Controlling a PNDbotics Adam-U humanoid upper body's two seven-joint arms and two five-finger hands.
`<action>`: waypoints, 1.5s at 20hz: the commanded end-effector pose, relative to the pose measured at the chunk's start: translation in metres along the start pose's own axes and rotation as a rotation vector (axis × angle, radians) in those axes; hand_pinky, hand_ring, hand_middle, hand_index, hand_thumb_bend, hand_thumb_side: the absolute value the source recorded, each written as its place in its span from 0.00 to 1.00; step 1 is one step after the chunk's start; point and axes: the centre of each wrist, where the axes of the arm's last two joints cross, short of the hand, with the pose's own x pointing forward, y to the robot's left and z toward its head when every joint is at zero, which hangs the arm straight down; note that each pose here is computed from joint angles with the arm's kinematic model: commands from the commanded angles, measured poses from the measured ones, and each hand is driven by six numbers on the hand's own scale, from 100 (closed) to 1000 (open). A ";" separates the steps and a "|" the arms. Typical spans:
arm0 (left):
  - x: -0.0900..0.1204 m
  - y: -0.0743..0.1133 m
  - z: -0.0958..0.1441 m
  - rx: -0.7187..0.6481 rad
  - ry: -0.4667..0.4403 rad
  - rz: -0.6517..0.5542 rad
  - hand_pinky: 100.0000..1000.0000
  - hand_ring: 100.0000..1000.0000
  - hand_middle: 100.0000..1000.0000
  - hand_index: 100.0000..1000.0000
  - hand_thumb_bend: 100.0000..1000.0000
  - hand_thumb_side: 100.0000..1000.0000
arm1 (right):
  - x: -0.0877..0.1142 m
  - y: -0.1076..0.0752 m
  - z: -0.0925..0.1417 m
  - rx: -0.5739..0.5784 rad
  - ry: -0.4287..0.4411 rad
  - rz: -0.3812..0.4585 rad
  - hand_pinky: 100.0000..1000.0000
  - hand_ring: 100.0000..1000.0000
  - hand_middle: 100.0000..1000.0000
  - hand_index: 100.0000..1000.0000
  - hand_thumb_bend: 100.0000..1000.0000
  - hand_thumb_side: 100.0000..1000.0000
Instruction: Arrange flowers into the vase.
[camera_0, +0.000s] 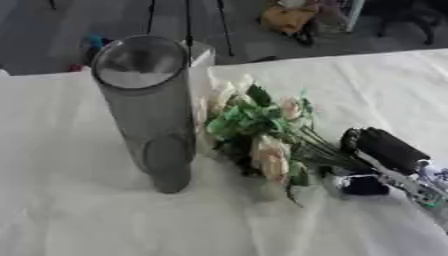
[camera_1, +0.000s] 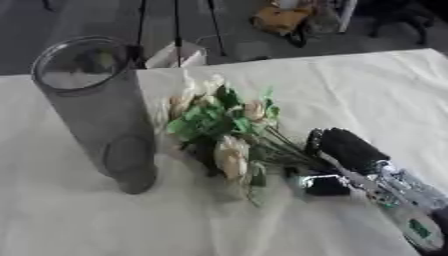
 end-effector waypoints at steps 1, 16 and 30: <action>0.005 0.000 -0.004 -0.018 -0.022 -0.007 0.52 0.54 0.77 0.90 0.00 1.00 | -0.007 -0.015 -0.001 -0.065 0.007 0.011 0.00 0.00 0.00 0.00 0.45 0.61; 0.005 0.002 -0.003 -0.032 -0.017 -0.013 0.51 0.54 0.77 0.90 0.00 1.00 | 0.004 -0.033 0.003 -0.377 0.050 -0.170 0.00 0.00 0.00 0.00 0.55 0.61; 0.005 0.004 -0.002 -0.042 -0.010 -0.020 0.51 0.54 0.76 0.90 0.00 0.99 | 0.025 -0.081 -0.001 -0.643 0.053 -0.454 0.00 0.00 0.00 0.00 0.45 0.61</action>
